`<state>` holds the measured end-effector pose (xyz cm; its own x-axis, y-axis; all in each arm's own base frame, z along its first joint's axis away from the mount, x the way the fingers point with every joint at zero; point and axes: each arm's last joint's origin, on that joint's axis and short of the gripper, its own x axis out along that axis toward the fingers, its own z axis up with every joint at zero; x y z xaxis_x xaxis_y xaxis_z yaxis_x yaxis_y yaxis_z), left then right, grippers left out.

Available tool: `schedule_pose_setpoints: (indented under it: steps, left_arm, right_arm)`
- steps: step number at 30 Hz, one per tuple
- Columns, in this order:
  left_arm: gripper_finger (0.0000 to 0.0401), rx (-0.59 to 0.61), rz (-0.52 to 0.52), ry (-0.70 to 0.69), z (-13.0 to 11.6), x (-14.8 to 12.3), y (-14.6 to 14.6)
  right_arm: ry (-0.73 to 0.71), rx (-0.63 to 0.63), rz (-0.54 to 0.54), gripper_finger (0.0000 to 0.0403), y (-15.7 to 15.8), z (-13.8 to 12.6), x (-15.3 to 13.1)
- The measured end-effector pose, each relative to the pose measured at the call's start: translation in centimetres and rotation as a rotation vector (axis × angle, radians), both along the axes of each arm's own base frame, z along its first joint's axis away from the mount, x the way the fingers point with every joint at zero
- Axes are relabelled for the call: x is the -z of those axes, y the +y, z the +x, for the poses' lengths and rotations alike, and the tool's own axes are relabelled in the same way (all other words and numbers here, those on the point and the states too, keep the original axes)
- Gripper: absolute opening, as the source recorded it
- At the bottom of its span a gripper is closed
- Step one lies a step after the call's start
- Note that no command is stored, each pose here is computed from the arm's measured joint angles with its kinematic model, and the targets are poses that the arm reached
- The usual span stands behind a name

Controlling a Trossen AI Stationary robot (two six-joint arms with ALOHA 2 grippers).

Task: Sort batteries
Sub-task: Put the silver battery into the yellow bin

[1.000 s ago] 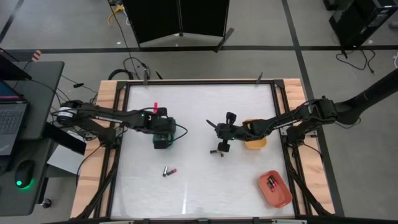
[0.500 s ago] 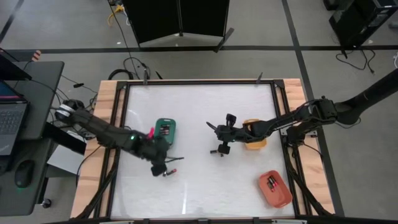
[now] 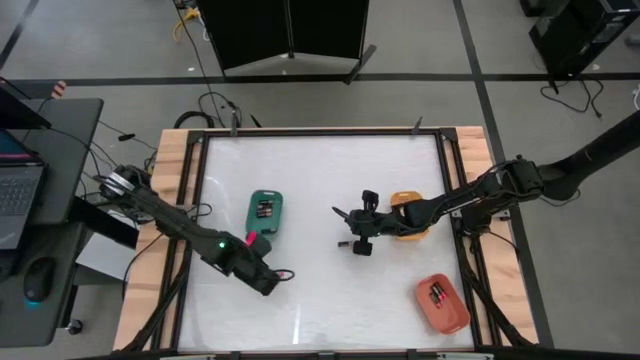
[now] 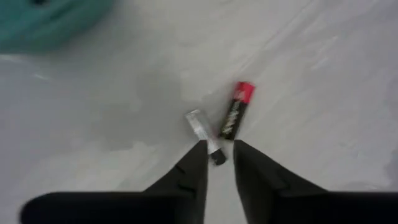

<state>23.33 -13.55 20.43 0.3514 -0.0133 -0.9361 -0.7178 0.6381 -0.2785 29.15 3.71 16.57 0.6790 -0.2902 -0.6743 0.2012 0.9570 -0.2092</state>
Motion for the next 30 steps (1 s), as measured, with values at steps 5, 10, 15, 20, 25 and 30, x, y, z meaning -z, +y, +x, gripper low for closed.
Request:
schedule_pose_setpoints:
  steps: [5, 10, 15, 20, 25, 30]
  left_arm:
    - [0.0139, -0.032, -0.006, 0.022, 1.1, 1.8, -0.5]
    - [0.0169, -0.09, -0.007, 0.07, 1.4, 3.1, -0.7]
    - [0.0172, -0.11, -0.002, 0.086, 1.6, 3.6, -0.7]
    - [0.0172, -0.128, 0.01, 0.109, 1.8, 4.5, -0.8]
    - [0.0172, -0.13, 0.03, 0.138, 1.9, 5.4, -0.9]
    - [0.0172, -0.131, 0.04, 0.142, 1.9, 5.5, -0.9]
  right_arm:
    - [0.008, -0.048, -0.004, 0.0011, 0.7, -0.1, 0.0]
    - [0.011, -0.079, -0.014, 0.0011, 1.3, -0.2, 0.0]
    - [0.011, -0.1, -0.015, 0.0011, 1.9, -0.3, 0.0]
    - [0.011, -0.125, -0.015, 0.0011, 2.6, -0.4, 0.0]
    - [0.01, -0.145, -0.014, 0.0011, 3.2, -0.6, 0.0]
    - [0.01, -0.154, -0.013, 0.0011, 3.5, -0.6, 0.0]
